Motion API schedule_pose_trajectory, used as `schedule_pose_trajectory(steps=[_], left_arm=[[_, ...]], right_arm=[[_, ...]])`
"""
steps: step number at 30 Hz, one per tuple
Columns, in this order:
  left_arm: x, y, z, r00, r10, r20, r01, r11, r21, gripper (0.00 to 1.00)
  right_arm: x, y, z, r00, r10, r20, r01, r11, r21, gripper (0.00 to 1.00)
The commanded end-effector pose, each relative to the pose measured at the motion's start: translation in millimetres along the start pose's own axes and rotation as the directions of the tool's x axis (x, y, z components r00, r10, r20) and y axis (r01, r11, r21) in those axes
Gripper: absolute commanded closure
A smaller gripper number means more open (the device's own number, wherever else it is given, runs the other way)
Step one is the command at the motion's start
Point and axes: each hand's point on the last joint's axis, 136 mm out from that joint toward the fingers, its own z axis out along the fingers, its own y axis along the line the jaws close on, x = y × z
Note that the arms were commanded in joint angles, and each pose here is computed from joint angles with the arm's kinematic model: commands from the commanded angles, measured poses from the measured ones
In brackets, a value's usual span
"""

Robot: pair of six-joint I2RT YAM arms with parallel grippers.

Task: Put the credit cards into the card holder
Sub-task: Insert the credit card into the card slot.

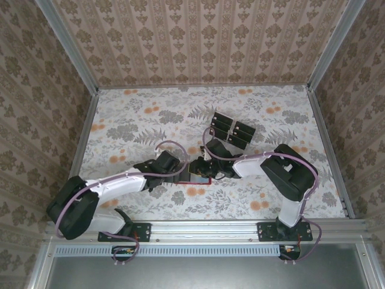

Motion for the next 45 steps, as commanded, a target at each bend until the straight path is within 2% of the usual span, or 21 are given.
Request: schedule_pose_trajectory(steps=[1, 3, 5, 10, 17, 27, 45], left_arm=[[-2, 12, -7, 1.0, 0.005, -0.004, -0.005, 1.0, -0.017, 0.0], [-5, 16, -8, 1.0, -0.007, 0.004, 0.007, 1.0, -0.021, 0.0], [-6, 21, -9, 1.0, -0.013, 0.006, 0.013, 1.0, -0.028, 0.0], [-1, 30, -5, 1.0, -0.021, -0.009, 0.02, 0.999, -0.045, 0.0], [5, 32, -1, 1.0, -0.022, -0.021, 0.021, 0.999, -0.049, 0.0], [7, 30, 2, 0.999, -0.027, -0.028, 0.026, 0.999, -0.036, 0.0], [11, 27, 4, 0.999, -0.034, -0.036, 0.033, 0.999, -0.025, 0.0]], right_arm=[[-5, 29, -19, 0.997, -0.079, 0.004, 0.079, 0.997, -0.013, 0.62], [-9, 35, -29, 0.995, -0.102, 0.018, 0.102, 0.995, 0.003, 0.56], [-13, 38, -37, 0.992, -0.121, 0.033, 0.121, 0.992, 0.023, 0.55], [-15, 27, -49, 0.986, -0.159, 0.045, 0.151, 0.979, 0.14, 0.57], [-6, 20, -42, 0.976, -0.22, 0.012, 0.21, 0.947, 0.244, 0.58], [1, 26, -16, 0.974, -0.224, -0.024, 0.223, 0.949, 0.223, 0.62], [2, 23, 10, 0.979, -0.197, -0.056, 0.204, 0.957, 0.204, 0.61]])
